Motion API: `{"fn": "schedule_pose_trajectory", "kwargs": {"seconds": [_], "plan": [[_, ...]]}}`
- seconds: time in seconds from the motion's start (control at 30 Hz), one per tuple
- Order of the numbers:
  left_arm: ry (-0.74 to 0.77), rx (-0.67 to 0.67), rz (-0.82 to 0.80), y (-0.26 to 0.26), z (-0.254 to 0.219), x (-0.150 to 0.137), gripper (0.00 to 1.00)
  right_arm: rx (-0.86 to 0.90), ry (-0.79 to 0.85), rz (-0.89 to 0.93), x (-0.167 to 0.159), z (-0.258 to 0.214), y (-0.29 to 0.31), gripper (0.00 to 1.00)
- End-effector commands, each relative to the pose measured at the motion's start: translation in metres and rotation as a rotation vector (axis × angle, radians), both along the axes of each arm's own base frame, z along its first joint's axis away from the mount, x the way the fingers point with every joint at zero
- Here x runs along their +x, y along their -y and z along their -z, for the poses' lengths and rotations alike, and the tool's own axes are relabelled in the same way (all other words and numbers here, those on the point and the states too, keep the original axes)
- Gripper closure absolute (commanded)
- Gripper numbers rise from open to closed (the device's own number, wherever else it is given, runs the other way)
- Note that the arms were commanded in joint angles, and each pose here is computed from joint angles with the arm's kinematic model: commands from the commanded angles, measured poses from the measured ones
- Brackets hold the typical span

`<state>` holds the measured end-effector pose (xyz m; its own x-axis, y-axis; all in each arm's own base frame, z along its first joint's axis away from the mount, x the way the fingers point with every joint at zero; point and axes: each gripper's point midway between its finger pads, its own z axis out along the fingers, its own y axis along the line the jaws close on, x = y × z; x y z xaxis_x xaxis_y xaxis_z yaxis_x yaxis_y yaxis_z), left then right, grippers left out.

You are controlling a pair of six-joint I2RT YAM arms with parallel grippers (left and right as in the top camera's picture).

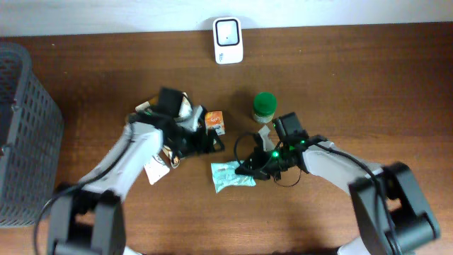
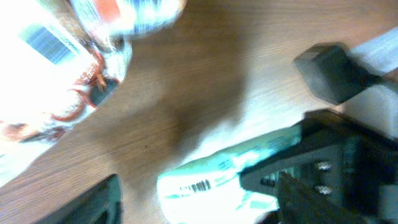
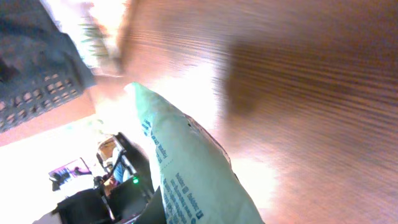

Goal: Scan the item barcode
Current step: 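Carry the mint-green packet with the right gripper to the scanner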

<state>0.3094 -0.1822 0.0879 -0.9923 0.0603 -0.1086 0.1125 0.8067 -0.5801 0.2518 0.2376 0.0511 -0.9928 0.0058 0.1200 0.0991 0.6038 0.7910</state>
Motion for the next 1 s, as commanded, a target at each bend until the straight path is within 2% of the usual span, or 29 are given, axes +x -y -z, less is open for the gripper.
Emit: {"fn": "schedule_pose_trajectory", "kwargs": {"seconds": [0.0,0.03,0.17,0.3,0.37,0.47,0.6,0.7,0.77,0.87,0.97], "plan": [[0.240,-0.022,-0.075,-0.037,-0.086,0.041,0.06,0.072,0.218,-0.062,0.017,-0.072,-0.006,0.93],[0.265,-0.022,-0.108,-0.049,-0.095,0.047,0.01,0.055,0.260,-0.054,0.021,-0.089,-0.002,0.93],[0.300,0.108,-0.327,-0.132,-0.095,0.068,0.01,-0.015,0.492,-0.027,0.047,-0.172,0.024,0.93],[0.298,0.290,-0.483,-0.197,-0.085,0.072,0.01,-0.045,0.724,0.029,0.082,-0.247,0.041,0.96],[0.296,0.340,-0.512,-0.210,-0.083,0.071,0.01,-0.134,0.845,0.106,0.106,-0.271,0.054,0.96],[0.296,0.338,-0.511,-0.210,-0.083,0.071,0.01,-0.123,0.961,0.152,0.123,-0.296,0.054,0.96],[0.296,0.338,-0.511,-0.210,-0.083,0.071,0.01,-0.034,0.963,0.247,0.132,-0.320,0.050,0.96],[0.296,0.338,-0.511,-0.210,-0.083,0.071,0.01,0.061,0.912,0.272,0.126,-0.338,0.043,0.96],[0.296,0.338,-0.512,-0.210,-0.083,0.071,0.01,0.154,0.835,0.295,0.120,-0.354,0.045,0.96],[0.296,0.338,-0.511,-0.210,-0.083,0.071,0.01,0.316,0.619,0.359,0.115,-0.367,0.070,0.96],[0.296,0.338,-0.511,-0.210,-0.083,0.071,0.01,0.387,0.563,0.337,0.108,-0.373,0.089,0.96]]}}
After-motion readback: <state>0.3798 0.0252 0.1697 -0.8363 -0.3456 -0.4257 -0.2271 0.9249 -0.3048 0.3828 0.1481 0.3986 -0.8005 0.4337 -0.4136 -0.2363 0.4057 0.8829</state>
